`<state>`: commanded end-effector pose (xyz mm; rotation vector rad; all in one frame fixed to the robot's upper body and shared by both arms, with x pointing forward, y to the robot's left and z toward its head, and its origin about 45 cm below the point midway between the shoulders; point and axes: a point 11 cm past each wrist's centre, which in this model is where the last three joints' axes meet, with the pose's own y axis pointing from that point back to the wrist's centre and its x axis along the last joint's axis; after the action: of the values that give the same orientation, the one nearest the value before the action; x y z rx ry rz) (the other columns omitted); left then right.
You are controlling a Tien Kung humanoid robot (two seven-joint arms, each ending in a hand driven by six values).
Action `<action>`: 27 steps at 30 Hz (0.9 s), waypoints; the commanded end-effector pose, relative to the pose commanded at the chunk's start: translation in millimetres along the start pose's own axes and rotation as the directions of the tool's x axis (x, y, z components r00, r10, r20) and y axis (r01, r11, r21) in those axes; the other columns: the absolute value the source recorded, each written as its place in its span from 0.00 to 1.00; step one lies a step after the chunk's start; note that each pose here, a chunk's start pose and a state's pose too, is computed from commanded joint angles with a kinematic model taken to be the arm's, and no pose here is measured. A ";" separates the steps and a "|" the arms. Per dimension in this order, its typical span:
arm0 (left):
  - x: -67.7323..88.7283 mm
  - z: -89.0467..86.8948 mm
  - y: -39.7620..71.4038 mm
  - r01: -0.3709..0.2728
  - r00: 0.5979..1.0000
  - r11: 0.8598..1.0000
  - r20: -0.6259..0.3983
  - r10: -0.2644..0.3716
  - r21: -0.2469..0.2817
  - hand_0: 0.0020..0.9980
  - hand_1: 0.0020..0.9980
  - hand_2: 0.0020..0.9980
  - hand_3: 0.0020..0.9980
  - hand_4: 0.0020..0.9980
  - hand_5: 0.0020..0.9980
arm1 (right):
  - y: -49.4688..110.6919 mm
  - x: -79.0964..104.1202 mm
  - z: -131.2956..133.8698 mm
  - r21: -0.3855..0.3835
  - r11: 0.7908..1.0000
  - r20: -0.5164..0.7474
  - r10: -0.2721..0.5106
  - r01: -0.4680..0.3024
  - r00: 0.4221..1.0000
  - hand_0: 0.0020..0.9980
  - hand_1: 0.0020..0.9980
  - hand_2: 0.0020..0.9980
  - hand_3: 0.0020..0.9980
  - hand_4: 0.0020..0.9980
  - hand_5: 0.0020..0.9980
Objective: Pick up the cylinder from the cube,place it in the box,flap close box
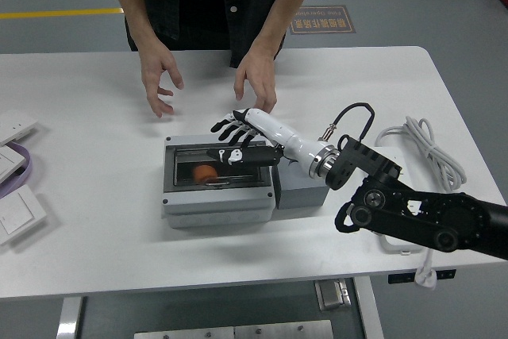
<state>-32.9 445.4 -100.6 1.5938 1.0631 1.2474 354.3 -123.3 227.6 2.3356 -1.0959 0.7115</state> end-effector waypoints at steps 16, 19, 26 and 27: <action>-5.1 -11.3 -1.1 0.014 1.000 1.000 0.016 -0.014 0.027 0.61 0.58 0.59 0.64 0.71 0.27 | 49.9 86.8 55.4 -0.100 0.937 0.081 0.342 -0.333 0.936 0.50 0.57 0.64 0.69 0.78 0.51; -3.9 -11.2 -1.0 0.014 1.000 1.000 0.015 -0.015 0.028 0.61 0.58 0.59 0.64 0.71 0.27 | 64.0 100.5 68.2 -0.124 0.913 0.118 0.403 -0.389 0.907 0.50 0.57 0.64 0.69 0.78 0.51; -7.1 -15.6 -1.3 0.030 1.000 0.998 0.008 -0.031 0.046 0.61 0.59 0.59 0.64 0.71 0.27 | 88.9 126.2 89.3 -0.162 0.842 0.219 0.539 -0.514 0.813 0.59 0.62 0.64 0.68 0.76 0.49; -7.3 -15.5 -1.3 0.031 0.999 0.998 0.006 -0.032 0.046 0.61 0.59 0.59 0.64 0.71 0.27 | 91.6 130.1 91.1 -0.165 0.830 0.234 0.558 -0.533 0.796 0.59 0.62 0.64 0.68 0.76 0.49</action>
<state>-49.3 440.5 -101.4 1.6085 1.1154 1.2034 376.0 -303.1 256.4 2.0775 -1.9357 0.5133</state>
